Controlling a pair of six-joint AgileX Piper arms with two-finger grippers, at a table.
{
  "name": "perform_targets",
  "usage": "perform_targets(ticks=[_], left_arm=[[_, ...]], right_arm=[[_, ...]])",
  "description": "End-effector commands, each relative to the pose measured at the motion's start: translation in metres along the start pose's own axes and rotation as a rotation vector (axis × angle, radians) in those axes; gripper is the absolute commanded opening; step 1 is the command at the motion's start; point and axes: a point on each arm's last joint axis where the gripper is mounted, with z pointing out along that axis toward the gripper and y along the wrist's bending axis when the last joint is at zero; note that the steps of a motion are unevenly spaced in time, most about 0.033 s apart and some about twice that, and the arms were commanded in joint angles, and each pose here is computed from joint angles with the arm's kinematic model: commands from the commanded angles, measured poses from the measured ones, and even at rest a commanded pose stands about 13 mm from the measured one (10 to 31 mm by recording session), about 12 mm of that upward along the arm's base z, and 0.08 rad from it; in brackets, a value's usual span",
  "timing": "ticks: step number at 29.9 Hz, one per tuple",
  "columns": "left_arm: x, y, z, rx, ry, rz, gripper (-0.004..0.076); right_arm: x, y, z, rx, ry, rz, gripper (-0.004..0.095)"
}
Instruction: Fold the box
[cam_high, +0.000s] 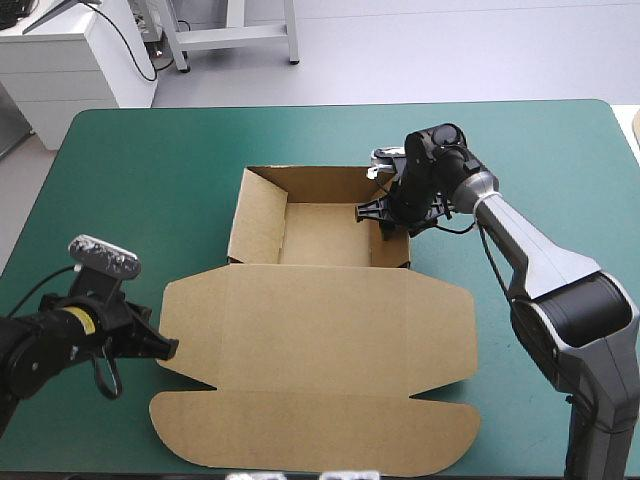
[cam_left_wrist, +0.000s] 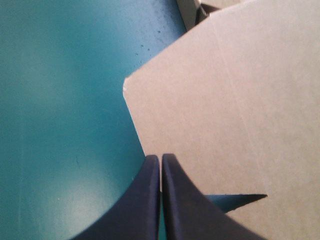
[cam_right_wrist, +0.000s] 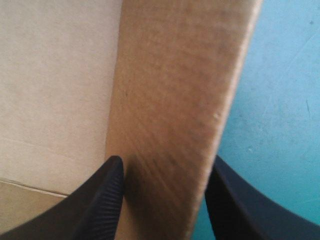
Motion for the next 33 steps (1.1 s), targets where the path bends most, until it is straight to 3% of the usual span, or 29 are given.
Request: perform_targets(ticks=[1, 3, 7, 22, 28, 33], left_arm=[[0.017, -0.004, 0.0, 0.01, -0.112, -0.014, -0.0008], [0.033, -0.007, 0.004, 0.026, -0.12, -0.024, -0.0008], [0.057, -0.015, 0.005, 0.088, -0.137, -0.06, -0.0008], [0.098, -0.02, 0.003, 0.105, -0.205, -0.066, -0.0008], [0.105, -0.021, 0.012, 0.112, -0.164, -0.069, -0.0008], [0.105, -0.021, 0.012, 0.112, -0.166, -0.069, -0.0008]], right_arm=[[0.003, -0.001, -0.029, 0.006, -0.062, -0.017, 0.042], [0.003, -0.001, -0.029, 0.004, -0.062, -0.019, 0.0319], [0.003, -0.002, -0.029, 0.01, -0.063, -0.02, -0.0018], [0.0, -0.014, -0.034, 0.006, -0.073, 0.026, -0.0021], [-0.004, -0.063, -0.055, 0.017, -0.123, 0.13, -0.0021], [0.001, -0.131, -0.085, 0.161, -0.194, 0.211, -0.0021]])
